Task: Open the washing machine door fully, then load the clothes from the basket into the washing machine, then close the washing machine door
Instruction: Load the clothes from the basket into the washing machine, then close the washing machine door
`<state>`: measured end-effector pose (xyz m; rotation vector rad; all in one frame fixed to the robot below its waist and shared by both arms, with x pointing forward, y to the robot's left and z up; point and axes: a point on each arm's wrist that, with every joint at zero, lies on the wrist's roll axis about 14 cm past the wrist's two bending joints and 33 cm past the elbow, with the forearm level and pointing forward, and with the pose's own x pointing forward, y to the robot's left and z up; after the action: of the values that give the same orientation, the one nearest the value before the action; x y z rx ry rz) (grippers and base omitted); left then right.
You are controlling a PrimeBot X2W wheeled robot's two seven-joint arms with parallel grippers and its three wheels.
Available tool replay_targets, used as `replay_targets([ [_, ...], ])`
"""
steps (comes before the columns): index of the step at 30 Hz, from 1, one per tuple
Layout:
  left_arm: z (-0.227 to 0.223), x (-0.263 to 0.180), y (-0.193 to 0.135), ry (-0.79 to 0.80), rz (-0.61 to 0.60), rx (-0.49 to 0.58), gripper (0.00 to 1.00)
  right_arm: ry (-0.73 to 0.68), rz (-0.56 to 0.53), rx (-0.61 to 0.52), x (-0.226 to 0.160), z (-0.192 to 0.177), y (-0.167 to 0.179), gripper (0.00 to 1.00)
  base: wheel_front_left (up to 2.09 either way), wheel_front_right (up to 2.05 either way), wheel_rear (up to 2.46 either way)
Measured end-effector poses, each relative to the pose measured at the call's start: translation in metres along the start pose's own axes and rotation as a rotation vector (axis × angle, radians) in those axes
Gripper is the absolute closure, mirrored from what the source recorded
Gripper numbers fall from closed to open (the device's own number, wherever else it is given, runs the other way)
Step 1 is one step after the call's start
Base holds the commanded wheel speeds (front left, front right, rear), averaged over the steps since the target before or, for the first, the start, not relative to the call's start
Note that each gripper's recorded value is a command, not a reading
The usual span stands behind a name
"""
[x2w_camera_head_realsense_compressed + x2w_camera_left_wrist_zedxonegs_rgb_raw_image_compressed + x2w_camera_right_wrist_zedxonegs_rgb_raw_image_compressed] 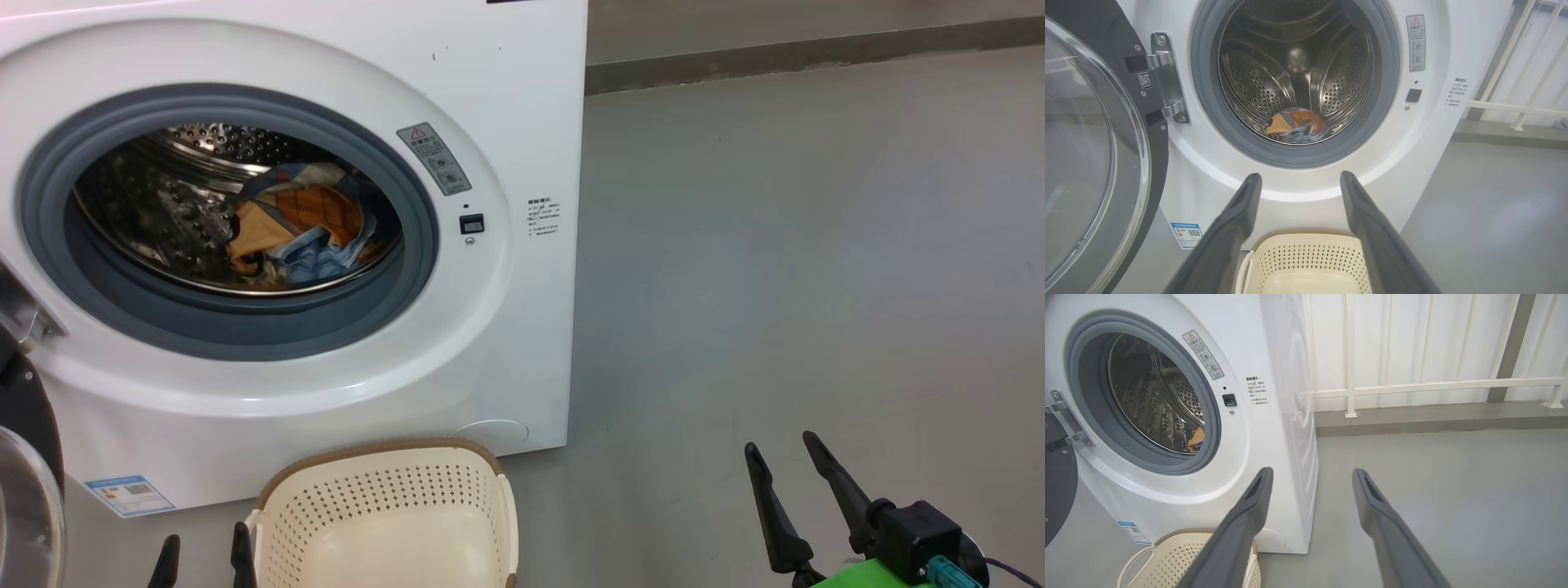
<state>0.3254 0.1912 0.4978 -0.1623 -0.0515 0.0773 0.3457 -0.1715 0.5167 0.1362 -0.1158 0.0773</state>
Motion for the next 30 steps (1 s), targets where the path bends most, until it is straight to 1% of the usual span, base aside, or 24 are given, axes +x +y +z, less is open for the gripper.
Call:
replay_targets([
  [13,0.0020,-0.0004,0.0015,-0.007,0.005,0.001,0.00,-0.003,0.002,0.001,-0.0001,0.0009,0.0006,0.00,0.00,0.00,0.00],
  [18,0.0035,-0.0003,0.0052,-0.011,0.017,0.003,0.00,-0.002,0.004,0.002,0.0004,0.0004,0.0013,0.00,-0.38,0.38,0.00],
  [24,0.0039,-0.0003,0.0064,-0.013,0.020,0.003,0.00,-0.001,0.005,0.010,0.0010,0.0000,0.0020,0.00,-1.13,1.13,0.00],
  [30,0.0042,0.0004,0.0062,-0.014,0.019,0.003,0.00,0.001,0.004,0.010,0.0006,-0.0007,0.0016,0.00,-1.92,1.92,0.00],
])
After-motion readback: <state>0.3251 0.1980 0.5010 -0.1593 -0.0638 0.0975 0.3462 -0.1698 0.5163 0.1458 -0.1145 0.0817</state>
